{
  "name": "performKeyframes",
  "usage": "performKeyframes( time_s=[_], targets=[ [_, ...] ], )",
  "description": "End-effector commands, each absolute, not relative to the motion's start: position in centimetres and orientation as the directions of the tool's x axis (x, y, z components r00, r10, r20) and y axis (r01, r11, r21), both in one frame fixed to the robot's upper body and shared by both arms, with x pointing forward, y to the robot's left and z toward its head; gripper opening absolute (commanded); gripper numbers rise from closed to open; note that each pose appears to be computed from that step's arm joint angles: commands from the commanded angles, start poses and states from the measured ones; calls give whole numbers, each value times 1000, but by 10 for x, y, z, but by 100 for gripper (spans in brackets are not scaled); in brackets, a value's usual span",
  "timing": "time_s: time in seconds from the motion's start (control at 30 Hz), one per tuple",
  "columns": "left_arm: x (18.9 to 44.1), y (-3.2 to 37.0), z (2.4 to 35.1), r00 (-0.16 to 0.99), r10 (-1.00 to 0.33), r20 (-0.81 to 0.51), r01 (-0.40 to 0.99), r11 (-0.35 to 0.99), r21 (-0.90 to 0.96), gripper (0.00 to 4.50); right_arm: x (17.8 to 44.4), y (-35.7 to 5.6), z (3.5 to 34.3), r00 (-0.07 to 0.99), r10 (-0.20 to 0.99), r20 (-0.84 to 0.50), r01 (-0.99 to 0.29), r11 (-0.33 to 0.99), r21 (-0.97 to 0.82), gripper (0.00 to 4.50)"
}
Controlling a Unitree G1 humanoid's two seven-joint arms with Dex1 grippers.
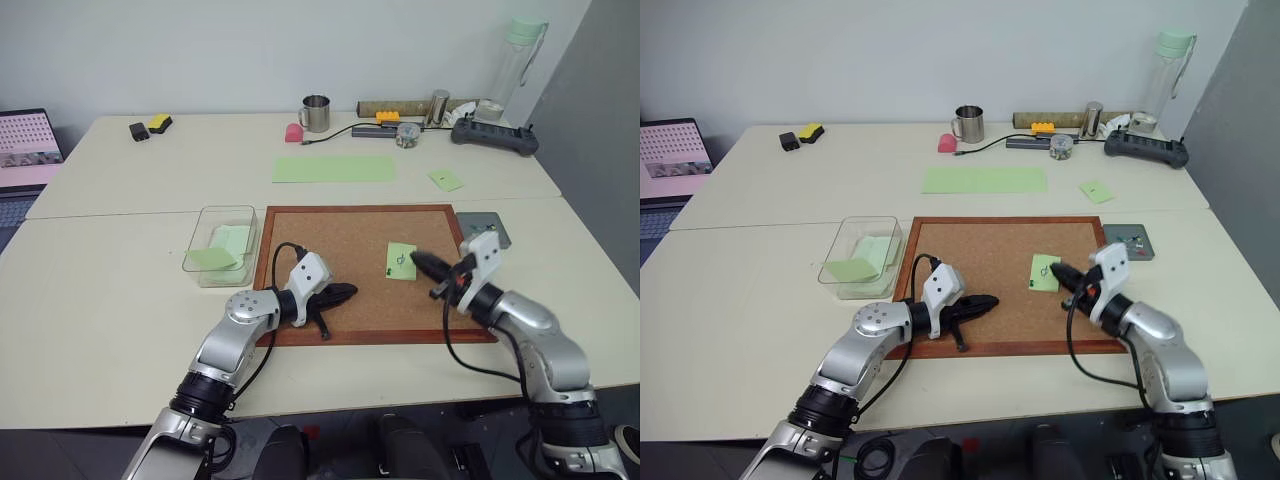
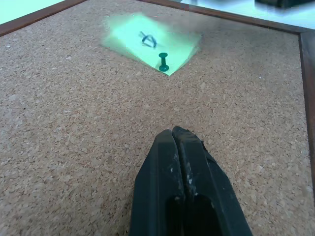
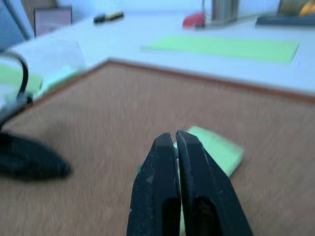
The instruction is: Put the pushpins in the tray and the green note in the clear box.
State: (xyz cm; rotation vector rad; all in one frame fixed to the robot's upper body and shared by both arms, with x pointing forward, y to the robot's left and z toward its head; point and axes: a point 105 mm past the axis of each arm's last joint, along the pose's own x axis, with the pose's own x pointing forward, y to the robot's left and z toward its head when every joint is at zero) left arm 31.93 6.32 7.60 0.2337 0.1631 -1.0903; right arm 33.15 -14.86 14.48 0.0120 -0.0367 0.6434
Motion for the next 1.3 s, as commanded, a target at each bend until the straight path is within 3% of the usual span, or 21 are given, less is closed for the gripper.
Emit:
performKeyframes(
  time_s=[0.03, 0.2, 0.37, 0.67, 1.17, 1.23, 1.3],
  targets=[
    [315, 67, 62, 448, -845, -293, 892, 446, 78, 0, 336, -163, 162, 828, 551, 100, -552, 834, -18, 4],
    [316, 67, 62, 450, -844, -292, 891, 448, 79, 0, 362, -204, 158, 933, 357, 49, -351, 931, -101, 4],
    [317, 66, 62, 448, -845, -292, 892, 445, 80, 0, 389, -248, 159, 983, 180, 36, -177, 982, -66, 4],
    [318, 68, 64, 462, -839, -288, 885, 457, 89, 0, 415, -276, 136, 989, 126, -80, -129, 991, -28, 4],
    [318, 71, 64, 477, -830, -289, 877, 473, 88, 0, 418, -280, 163, 989, 145, 40, -145, 989, -9, 319],
    [318, 71, 64, 475, -831, -290, 878, 471, 88, 0, 413, -259, 168, 966, 250, 60, -247, 968, -52, 366],
    [318, 71, 64, 472, -832, -292, 879, 468, 87, 0, 400, -229, 166, 915, 400, 54, -395, 914, -94, 366]
  ],
)
